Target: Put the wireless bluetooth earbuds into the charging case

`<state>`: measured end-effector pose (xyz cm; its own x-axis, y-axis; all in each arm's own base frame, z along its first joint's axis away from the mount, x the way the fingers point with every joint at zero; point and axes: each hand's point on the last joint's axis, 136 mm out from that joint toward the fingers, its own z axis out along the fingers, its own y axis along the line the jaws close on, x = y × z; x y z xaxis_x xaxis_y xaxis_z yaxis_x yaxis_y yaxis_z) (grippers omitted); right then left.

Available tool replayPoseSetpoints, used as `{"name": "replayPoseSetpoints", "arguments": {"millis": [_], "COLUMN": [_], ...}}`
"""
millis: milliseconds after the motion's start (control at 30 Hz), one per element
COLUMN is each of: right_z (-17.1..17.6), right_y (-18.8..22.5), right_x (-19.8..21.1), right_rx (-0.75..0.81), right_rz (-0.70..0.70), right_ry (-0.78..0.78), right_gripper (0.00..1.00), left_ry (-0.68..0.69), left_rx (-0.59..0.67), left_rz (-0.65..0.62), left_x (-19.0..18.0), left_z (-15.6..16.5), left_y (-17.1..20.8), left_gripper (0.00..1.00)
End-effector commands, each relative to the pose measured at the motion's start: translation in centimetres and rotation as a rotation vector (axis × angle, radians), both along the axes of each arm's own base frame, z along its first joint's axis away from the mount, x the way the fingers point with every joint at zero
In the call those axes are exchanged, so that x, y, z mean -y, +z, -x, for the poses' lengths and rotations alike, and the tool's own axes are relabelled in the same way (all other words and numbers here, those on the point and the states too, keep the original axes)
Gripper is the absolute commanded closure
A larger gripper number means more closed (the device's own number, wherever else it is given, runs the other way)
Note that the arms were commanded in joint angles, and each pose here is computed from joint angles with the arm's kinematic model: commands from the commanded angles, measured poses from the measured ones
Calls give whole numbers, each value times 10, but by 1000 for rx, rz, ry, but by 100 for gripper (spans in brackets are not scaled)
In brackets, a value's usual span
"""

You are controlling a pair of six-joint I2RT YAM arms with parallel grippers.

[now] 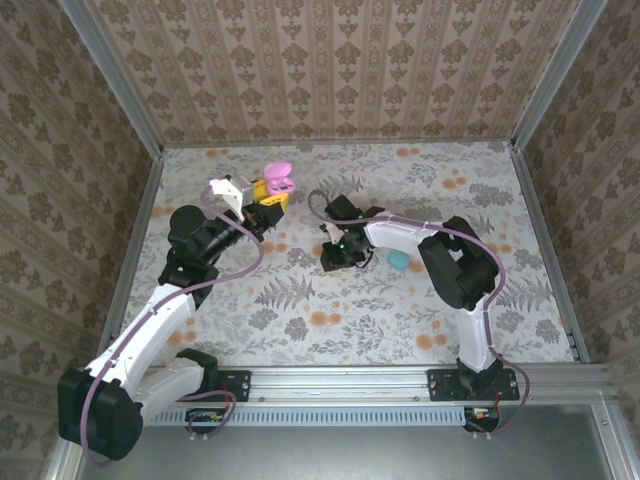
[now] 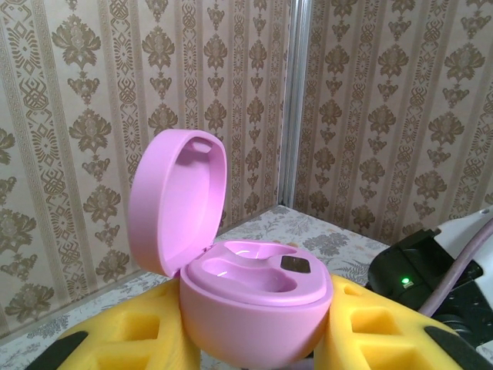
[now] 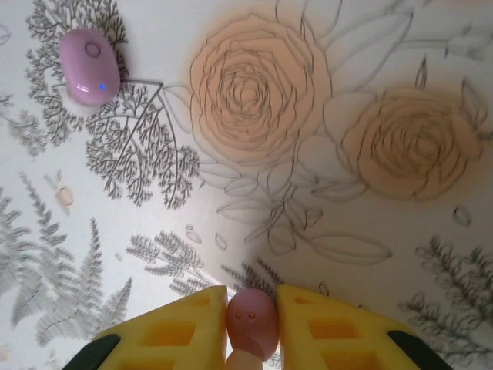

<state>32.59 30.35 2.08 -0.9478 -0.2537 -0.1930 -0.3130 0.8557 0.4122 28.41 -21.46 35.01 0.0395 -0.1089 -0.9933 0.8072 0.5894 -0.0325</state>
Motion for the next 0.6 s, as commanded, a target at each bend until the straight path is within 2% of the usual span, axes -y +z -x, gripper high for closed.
{"name": "replayPoseSetpoints", "arguments": {"millis": [0,100,200,333,567], "right_z": [20,31,35,31,24], "right_y": [17,16,7,-6,0], "right_x": [-14,-7,13,44,56], "right_rx": [-121,-181,-202,-173,-115], "right_rz": [-206,-224,-147,-7,28], "right_ry": [-34,-61,-109,-182,-203], "right_gripper": [76,74,71,68,68], "left_ry": [-6,-9,-13,-19,-24], "left_rx": [69,66,65,63,63], "left_rz": [18,20,21,25,20], "left_x": [0,1,2,4,6], "left_z": [6,6,5,5,3], "left_y": [25,25,24,25,24], "left_gripper": [66,66,67,67,66]}}
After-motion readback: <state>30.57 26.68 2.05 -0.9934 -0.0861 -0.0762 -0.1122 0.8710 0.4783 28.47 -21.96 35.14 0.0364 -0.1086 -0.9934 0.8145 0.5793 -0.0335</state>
